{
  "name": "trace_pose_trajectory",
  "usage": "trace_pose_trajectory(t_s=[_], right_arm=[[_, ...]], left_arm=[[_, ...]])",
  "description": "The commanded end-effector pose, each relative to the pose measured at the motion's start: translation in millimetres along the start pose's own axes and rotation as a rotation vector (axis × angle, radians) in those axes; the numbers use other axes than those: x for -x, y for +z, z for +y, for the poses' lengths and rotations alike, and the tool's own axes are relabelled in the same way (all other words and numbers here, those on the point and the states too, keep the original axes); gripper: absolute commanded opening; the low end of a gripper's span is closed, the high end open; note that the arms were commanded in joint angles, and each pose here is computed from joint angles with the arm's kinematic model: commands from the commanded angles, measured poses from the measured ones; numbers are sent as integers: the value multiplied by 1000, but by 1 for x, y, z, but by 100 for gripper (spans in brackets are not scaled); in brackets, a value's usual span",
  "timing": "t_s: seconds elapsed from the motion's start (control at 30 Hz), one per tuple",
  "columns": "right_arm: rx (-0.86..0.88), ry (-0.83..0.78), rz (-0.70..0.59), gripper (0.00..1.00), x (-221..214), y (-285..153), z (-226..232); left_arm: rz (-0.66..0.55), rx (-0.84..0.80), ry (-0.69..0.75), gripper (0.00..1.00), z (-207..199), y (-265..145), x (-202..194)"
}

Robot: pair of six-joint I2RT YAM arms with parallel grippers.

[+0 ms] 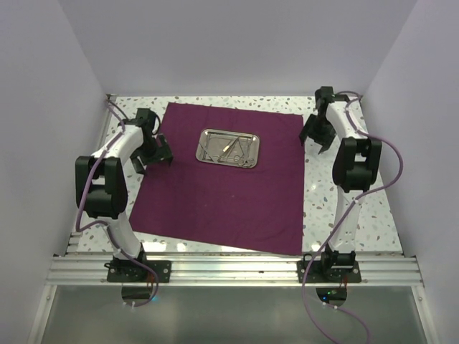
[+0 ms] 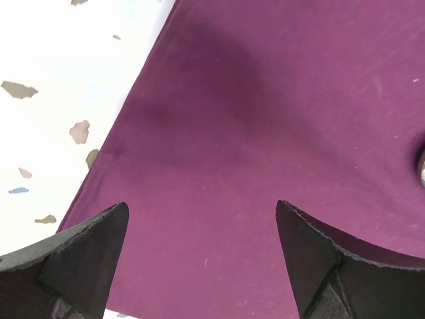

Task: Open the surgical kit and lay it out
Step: Smooth out the surgical kit at the center of the board.

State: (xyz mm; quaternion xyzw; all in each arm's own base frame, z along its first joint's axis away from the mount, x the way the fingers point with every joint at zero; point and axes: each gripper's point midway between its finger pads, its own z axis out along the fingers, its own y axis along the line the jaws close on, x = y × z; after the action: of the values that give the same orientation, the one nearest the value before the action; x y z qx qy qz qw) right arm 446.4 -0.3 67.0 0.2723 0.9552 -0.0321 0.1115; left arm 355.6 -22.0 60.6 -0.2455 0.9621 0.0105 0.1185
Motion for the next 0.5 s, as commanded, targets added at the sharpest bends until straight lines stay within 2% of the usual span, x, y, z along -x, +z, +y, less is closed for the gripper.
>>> trace_pose_trajectory(t_s=[0.0,0.33,0.47], right_arm=[[22,-11,-80,70,25,7,12],[141,23,-126,52,50,36,49],[154,27,-130,48,56,51,63]], left_arm=[[-46,-44,38,95,-9,-6,18],[-14,-17,50,93,4,0,10],[-6,-6,59,91,5,-3,11]])
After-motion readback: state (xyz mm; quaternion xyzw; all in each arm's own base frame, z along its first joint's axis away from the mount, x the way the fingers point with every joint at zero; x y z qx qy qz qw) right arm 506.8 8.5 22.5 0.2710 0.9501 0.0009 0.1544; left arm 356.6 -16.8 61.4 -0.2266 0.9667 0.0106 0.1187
